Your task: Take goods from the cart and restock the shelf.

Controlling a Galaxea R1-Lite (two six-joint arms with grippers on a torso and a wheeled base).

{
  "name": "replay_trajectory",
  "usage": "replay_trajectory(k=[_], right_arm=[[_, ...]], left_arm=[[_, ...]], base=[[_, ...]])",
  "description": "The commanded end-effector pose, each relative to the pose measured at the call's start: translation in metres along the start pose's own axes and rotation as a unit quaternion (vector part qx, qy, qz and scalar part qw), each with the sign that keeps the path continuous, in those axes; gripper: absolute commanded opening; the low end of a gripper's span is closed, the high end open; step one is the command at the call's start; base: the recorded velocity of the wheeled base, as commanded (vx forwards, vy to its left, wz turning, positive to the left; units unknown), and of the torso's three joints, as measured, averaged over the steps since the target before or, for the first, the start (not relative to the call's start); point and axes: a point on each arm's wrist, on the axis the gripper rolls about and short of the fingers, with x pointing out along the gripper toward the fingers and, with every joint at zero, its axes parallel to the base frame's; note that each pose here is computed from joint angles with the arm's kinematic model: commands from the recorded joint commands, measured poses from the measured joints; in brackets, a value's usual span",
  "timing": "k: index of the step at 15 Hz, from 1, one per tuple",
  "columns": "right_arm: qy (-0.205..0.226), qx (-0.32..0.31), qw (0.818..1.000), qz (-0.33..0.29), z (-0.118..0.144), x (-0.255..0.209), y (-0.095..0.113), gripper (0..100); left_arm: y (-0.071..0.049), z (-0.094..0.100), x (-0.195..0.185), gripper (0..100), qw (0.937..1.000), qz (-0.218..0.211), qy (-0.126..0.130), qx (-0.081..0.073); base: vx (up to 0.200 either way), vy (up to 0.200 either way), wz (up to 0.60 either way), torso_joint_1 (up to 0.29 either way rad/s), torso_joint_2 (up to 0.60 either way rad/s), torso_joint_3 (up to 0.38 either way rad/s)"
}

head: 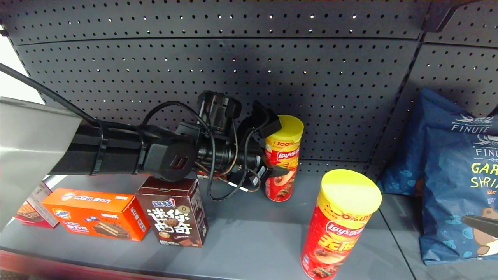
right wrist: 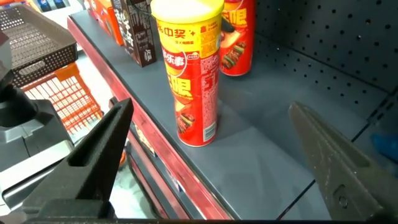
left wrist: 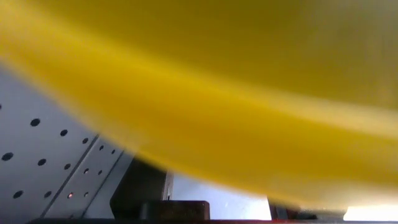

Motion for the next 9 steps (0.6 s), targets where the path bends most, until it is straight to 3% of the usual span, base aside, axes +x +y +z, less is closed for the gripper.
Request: replay_trajectory(k=[1,9], right_arm=[[0.001,0.0,1.0,0.0,-0.0001,0.0005,-0.0002,100],[0.005,0.003,1.0,0.001,-0.0038,0.0002,0.0002,100]], left_arm=[[-0.0006,-0.0002,0.0022,0,1.0,-0.003,0.0,0.0],[0.001,-0.0089,0.0118,0,0.9999,-0.008,0.009,-0.005]], base=[[0.0,0.0,0.0,0.0,0.0,0.0],[0.0,0.0,0.0,0.0,0.0,0.0]])
